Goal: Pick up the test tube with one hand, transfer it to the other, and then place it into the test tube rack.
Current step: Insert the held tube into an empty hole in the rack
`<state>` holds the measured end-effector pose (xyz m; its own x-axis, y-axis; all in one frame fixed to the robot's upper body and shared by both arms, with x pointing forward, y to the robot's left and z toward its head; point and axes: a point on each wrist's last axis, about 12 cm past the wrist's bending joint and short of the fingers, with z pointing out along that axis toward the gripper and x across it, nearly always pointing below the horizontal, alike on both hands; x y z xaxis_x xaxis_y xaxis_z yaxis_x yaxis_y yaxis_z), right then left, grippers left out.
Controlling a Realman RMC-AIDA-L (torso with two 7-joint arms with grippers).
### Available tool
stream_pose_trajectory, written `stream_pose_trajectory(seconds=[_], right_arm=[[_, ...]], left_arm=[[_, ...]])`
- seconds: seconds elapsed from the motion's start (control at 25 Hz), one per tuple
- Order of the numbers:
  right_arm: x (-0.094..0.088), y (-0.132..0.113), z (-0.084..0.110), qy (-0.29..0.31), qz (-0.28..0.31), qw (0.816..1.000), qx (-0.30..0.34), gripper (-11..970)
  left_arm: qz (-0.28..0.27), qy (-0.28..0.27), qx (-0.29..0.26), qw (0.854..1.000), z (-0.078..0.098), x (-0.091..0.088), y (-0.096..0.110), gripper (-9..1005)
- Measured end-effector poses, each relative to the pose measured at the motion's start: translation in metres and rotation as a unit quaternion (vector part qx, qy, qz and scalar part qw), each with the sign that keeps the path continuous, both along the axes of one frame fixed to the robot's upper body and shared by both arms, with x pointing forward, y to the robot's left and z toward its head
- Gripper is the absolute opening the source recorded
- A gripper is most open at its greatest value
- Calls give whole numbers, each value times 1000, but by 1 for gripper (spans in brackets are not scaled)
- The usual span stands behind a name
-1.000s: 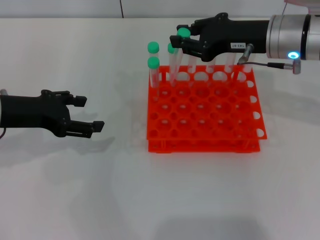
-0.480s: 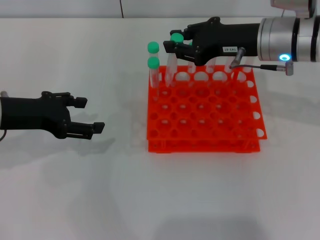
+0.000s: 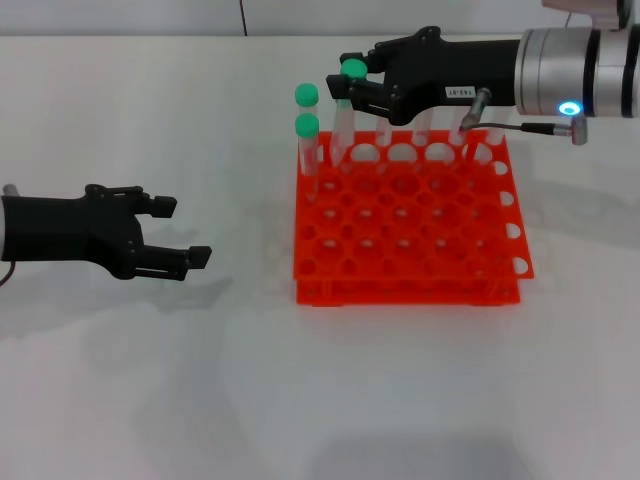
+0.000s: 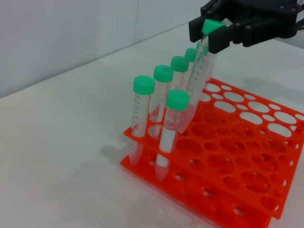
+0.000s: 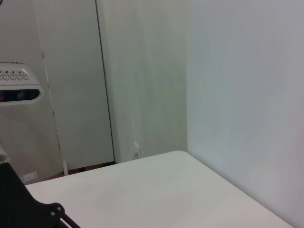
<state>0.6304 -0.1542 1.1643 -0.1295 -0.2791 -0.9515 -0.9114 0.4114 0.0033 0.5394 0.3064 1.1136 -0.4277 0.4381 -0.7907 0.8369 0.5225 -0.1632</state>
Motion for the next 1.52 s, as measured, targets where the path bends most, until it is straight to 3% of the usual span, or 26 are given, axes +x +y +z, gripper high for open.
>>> stream_pose_trajectory(seconds=[1.52], right_arm=[[4,6,-4,13,-2,1000,-7,265]], left_arm=[[-13,-1,-6,1000,-7,0,-7,887]])
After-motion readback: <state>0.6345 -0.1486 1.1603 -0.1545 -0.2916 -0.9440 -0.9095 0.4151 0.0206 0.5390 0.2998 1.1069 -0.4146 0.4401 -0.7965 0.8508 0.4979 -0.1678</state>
